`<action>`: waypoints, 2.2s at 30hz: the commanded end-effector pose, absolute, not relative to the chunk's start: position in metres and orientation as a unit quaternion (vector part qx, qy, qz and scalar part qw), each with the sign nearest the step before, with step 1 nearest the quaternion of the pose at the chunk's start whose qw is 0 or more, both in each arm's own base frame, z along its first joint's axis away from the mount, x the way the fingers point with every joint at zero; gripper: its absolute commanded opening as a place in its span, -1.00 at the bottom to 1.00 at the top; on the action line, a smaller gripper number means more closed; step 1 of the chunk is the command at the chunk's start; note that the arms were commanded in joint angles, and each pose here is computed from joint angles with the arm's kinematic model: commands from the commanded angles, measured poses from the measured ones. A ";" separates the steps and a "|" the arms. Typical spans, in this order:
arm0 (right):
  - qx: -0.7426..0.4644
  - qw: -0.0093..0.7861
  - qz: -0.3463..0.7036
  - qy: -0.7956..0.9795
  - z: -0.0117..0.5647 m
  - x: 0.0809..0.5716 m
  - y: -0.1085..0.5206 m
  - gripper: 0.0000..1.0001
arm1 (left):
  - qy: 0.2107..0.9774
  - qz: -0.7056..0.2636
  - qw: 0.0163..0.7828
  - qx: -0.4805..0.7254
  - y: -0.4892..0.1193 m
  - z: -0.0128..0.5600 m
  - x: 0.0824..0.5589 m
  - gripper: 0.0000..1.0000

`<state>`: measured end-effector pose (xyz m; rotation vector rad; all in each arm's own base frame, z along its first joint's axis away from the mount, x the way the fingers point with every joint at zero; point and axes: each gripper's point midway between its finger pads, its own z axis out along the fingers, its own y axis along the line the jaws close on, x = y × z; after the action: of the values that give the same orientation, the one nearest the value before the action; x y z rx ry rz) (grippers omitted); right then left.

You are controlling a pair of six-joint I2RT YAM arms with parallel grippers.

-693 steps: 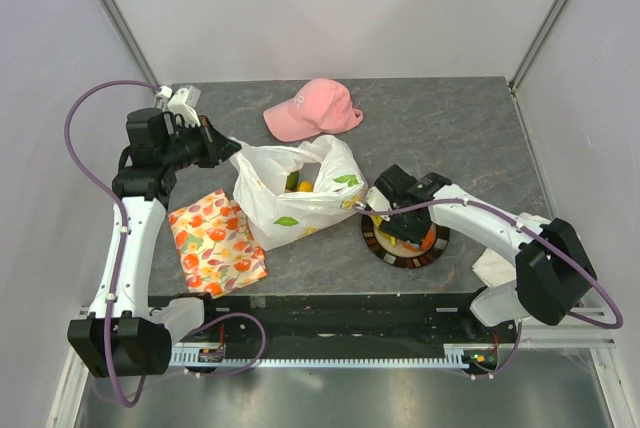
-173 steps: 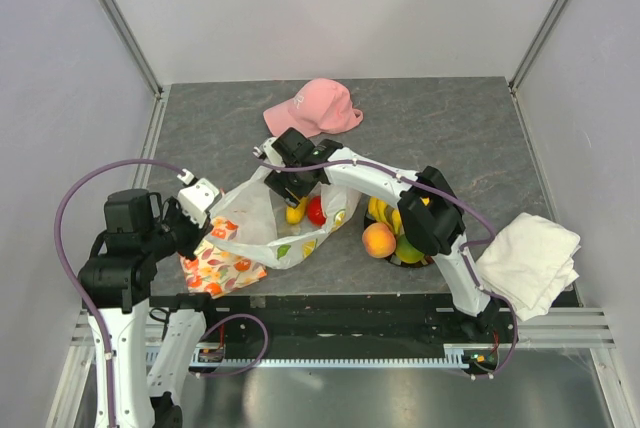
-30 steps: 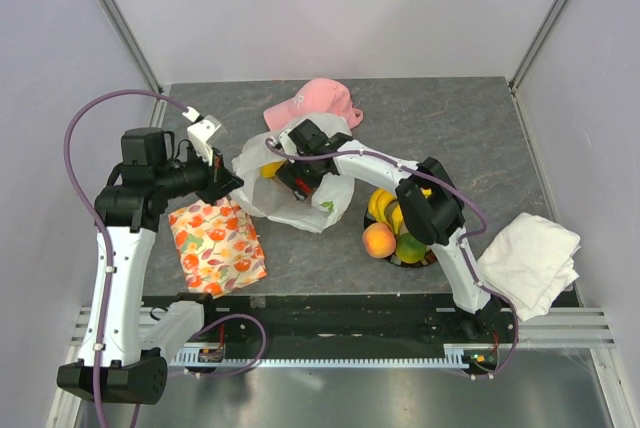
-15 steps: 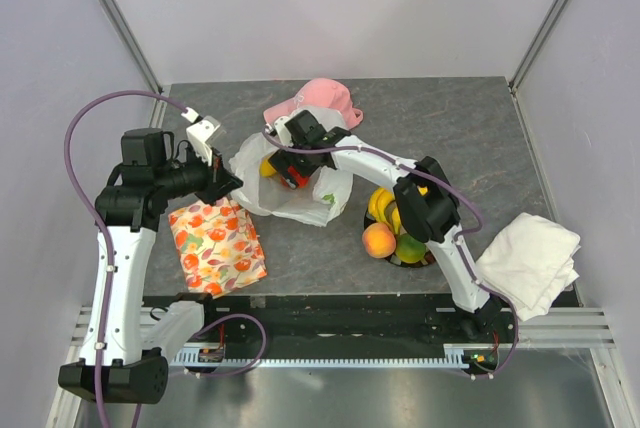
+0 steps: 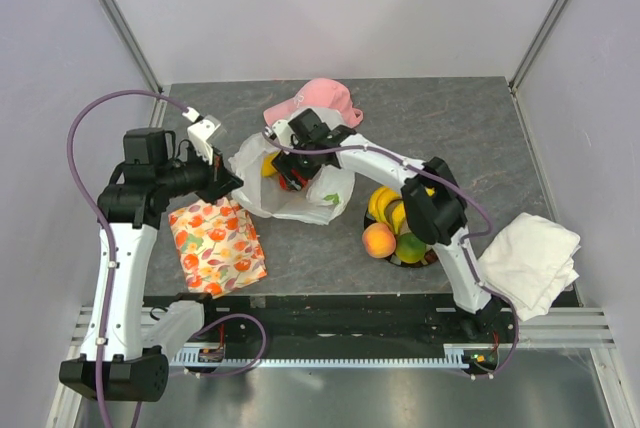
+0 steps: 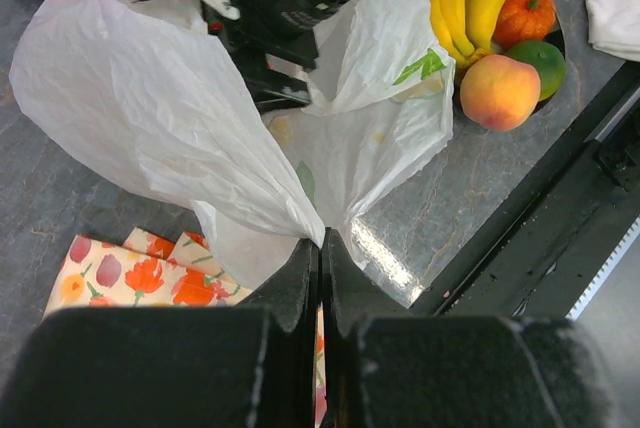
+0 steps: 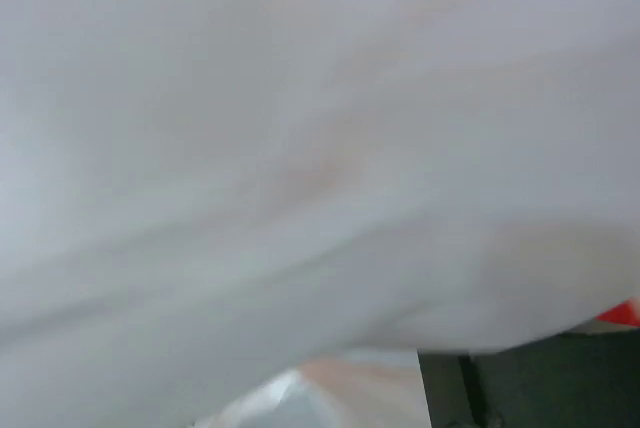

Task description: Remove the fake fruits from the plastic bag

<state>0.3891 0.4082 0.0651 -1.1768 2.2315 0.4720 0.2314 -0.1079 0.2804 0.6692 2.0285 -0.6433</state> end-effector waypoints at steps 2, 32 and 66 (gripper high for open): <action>-0.511 0.321 0.275 0.749 0.194 0.326 0.398 -0.01 | 0.808 -0.256 0.463 0.259 -0.107 0.294 0.248 -0.97; -0.482 0.258 0.073 0.834 0.143 0.230 0.133 0.02 | 0.799 -0.242 0.481 0.267 -0.105 0.310 0.263 -0.97; -0.495 0.259 0.073 0.826 0.127 0.270 0.157 0.80 | 0.809 -0.244 0.465 0.264 -0.104 0.295 0.272 -0.97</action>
<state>0.2665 0.1573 0.1130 -1.3532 2.2798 0.2150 0.2646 -0.1039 0.2860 0.6516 2.0277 -0.6057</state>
